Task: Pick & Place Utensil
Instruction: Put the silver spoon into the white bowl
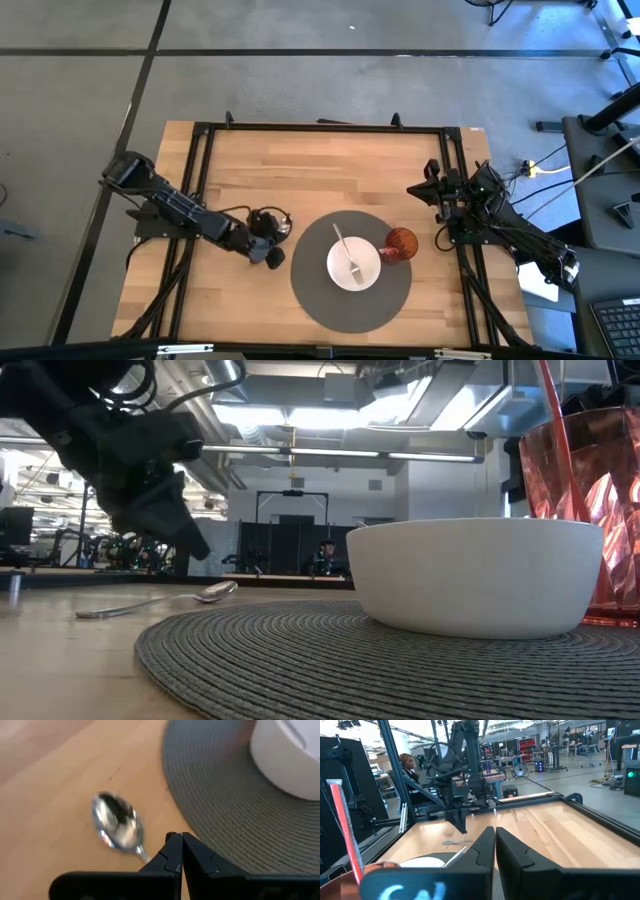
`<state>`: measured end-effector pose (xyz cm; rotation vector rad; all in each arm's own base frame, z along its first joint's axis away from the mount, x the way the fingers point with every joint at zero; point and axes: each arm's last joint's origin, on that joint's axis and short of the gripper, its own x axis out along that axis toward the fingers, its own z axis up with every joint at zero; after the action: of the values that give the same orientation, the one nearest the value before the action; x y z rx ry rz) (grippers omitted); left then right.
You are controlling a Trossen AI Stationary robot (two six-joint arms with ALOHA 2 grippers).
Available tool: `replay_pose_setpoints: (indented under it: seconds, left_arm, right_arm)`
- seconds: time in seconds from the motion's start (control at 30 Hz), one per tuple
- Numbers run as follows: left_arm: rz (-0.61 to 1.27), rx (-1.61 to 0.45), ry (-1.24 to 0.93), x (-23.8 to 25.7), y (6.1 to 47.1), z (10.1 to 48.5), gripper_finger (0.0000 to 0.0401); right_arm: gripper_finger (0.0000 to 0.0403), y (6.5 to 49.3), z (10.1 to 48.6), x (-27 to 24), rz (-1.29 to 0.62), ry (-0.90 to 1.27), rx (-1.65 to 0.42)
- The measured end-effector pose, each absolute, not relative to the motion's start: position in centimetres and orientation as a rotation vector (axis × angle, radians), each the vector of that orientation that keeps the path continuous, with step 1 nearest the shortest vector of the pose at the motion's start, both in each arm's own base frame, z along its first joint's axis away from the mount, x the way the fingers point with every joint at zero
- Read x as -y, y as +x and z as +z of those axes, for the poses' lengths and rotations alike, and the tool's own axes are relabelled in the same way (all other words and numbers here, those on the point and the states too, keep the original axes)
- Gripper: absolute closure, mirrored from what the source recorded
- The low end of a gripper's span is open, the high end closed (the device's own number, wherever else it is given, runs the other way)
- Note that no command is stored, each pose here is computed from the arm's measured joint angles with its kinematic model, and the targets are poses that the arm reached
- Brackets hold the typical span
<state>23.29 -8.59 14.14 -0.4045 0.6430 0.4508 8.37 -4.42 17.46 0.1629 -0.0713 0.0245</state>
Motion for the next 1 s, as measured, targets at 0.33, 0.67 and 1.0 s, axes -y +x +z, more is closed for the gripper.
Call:
replay_pose_setpoints:
  seconds: [0.33, 0.67, 1.0]
  left_arm:
    - [0.583, -0.812, -0.393, 9.6, 24.8, 15.8, 0.0397]
    - [0.566, -0.901, -0.503, 7.3, 26.3, 16.5, 0.0397]
    - [0.554, -0.976, -0.563, 5.8, 26.5, 16.3, 0.0387]
  right_arm:
    - [0.0386, 8.4, 17.5, 4.5, -0.003, 0.145, 0.078]
    - [0.0386, 8.4, 17.5, 4.5, -0.002, 0.158, 0.079]
    - [0.0386, 8.4, 17.5, 4.5, -0.002, 0.142, 0.079]
